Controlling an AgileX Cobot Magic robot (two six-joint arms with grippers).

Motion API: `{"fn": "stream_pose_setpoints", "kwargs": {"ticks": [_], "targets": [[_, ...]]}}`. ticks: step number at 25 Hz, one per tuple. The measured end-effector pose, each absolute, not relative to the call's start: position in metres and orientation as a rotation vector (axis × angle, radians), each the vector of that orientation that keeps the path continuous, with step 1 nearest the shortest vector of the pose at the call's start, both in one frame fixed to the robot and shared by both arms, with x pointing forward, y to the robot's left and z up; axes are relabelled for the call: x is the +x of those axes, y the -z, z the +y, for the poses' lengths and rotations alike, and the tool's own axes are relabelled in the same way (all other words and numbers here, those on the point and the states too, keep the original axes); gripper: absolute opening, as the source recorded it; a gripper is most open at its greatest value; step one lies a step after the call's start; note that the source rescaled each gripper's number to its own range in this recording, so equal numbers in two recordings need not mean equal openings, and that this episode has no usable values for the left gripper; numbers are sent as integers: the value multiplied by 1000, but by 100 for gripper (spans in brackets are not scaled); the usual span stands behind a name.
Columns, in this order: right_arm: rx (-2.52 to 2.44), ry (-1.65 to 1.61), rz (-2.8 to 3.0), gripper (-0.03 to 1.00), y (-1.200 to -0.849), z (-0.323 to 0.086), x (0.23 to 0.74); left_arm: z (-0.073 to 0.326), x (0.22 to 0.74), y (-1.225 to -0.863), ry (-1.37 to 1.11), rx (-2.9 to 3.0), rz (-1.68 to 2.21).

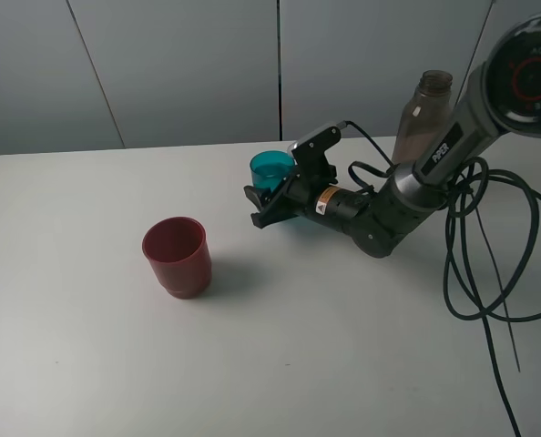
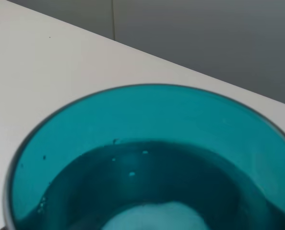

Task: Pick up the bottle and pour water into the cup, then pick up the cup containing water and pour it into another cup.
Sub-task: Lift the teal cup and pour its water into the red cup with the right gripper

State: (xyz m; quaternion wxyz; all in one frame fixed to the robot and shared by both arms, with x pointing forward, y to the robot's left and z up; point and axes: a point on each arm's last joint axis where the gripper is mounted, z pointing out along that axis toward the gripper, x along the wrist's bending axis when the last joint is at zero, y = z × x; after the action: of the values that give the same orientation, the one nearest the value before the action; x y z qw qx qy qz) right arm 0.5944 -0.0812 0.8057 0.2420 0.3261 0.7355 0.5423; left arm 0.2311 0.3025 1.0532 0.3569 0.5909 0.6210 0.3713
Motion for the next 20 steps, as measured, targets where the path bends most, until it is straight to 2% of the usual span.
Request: {"fn": "stream_pose_setpoints", "kwargs": {"ticks": [16,20], "targets": [[678,-1565,2005,5,-865,-63,590,303,231,-1053,-959,1526,1603],[640,-1590,2025,5,-867,-50,581,303,231,-1053,-959,1526,1603]]}}
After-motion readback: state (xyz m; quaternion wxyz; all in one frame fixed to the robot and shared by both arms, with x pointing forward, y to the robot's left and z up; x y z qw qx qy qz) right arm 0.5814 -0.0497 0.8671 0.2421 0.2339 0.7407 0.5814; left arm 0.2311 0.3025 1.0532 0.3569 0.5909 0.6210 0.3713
